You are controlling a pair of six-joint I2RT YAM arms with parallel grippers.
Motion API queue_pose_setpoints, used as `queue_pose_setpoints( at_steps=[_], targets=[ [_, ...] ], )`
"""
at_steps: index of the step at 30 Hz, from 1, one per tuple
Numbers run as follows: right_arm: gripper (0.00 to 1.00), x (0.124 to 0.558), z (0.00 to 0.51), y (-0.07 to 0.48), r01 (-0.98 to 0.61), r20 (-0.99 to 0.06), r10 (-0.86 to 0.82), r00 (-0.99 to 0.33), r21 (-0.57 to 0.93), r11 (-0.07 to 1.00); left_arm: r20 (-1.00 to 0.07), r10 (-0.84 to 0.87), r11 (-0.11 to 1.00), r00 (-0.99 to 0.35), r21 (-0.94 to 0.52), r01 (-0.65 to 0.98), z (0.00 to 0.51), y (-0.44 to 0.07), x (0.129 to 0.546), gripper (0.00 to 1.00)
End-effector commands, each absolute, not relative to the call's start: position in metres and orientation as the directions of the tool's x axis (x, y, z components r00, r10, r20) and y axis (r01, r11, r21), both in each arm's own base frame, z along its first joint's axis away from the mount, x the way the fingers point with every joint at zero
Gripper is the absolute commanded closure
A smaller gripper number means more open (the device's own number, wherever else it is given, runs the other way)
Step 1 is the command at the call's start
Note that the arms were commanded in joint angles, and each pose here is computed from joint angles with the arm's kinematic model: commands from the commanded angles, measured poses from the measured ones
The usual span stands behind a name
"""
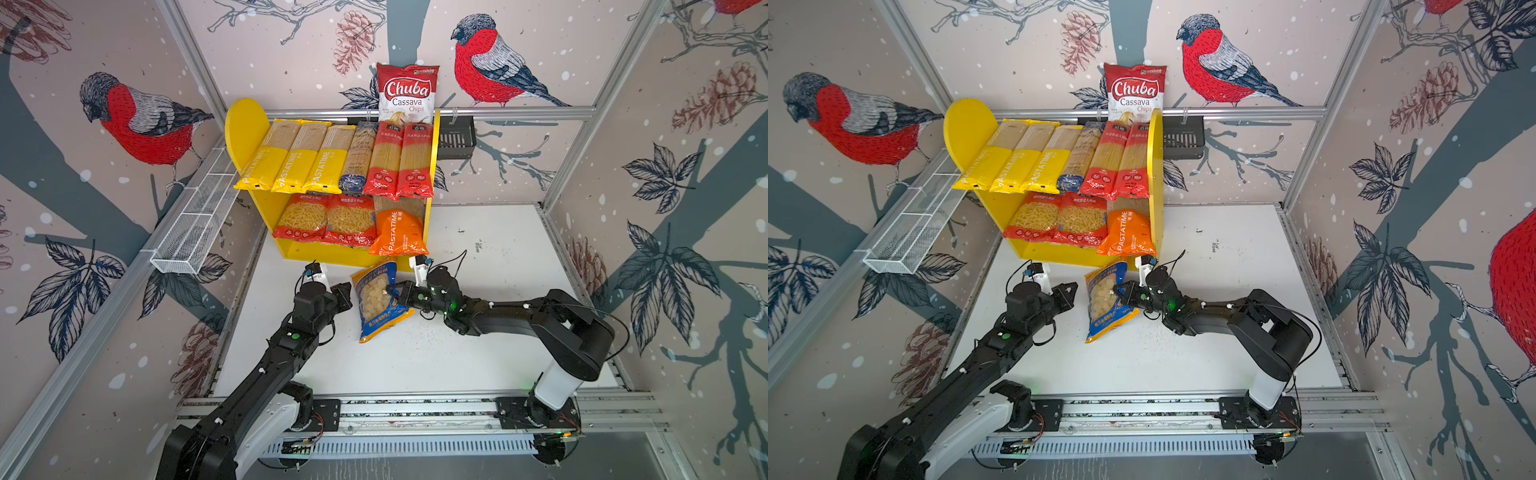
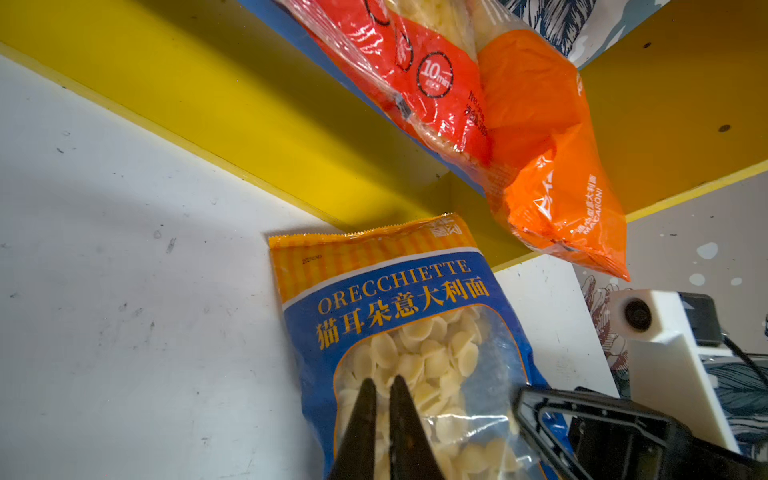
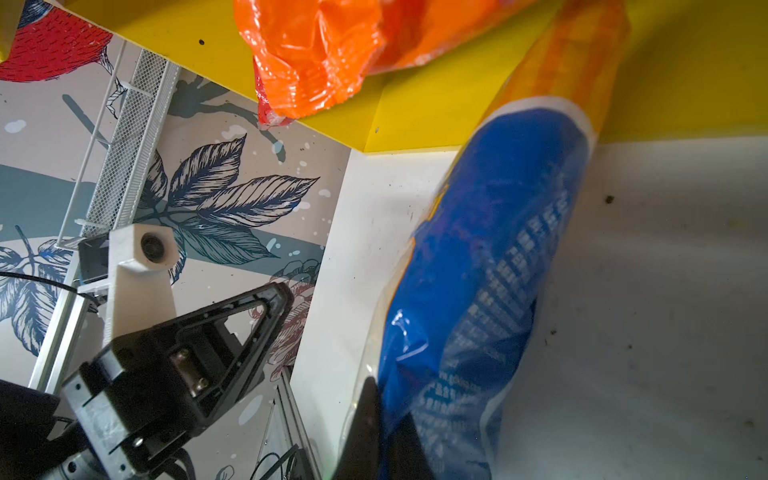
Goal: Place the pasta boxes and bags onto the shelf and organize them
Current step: 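Carry the upright Orecchiette bag with both grippers toward the lower shelf front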
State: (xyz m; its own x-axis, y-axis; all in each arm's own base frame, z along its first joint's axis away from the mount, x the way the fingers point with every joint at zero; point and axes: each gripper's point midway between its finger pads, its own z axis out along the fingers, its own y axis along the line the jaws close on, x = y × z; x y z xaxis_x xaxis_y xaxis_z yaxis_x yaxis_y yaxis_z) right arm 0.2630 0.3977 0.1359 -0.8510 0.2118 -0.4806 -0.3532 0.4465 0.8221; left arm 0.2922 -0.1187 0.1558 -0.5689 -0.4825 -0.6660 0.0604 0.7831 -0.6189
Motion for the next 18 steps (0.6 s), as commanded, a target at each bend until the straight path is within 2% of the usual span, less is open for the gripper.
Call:
queue_pose_setpoints(
  at_steps=[1,4,11,15,18],
  targets=[
    [1.0,0.265,0.149,0.394,-0.39,-0.511,0.249,-0.823,0.827,0.406,-0.644,-0.475,0.767,-0.6,-0.637,0.076,0.147,-0.123,0.283,0.8],
    [1.0,0.263,0.133,0.387,-0.344,-0.475,0.256,-0.842,0.839,0.422,-0.583,-0.508,0.726,-0.633,-0.686,0.049,0.127,-0.126,0.271,0.7],
    [0.99,0.258,0.101,0.389,-0.223,-0.386,0.279,-0.879,0.851,0.475,-0.41,-0.551,0.62,-0.727,-0.784,-0.027,0.085,-0.135,0.233,0.39],
    [0.99,0.257,0.08,0.388,-0.152,-0.339,0.292,-0.894,0.844,0.515,-0.347,-0.564,0.584,-0.749,-0.809,-0.064,0.069,-0.138,0.212,0.21],
    [0.99,0.259,0.07,0.384,-0.11,-0.312,0.311,-0.898,0.842,0.528,-0.309,-0.572,0.555,-0.76,-0.828,-0.081,0.059,-0.145,0.202,0.16]
  ],
)
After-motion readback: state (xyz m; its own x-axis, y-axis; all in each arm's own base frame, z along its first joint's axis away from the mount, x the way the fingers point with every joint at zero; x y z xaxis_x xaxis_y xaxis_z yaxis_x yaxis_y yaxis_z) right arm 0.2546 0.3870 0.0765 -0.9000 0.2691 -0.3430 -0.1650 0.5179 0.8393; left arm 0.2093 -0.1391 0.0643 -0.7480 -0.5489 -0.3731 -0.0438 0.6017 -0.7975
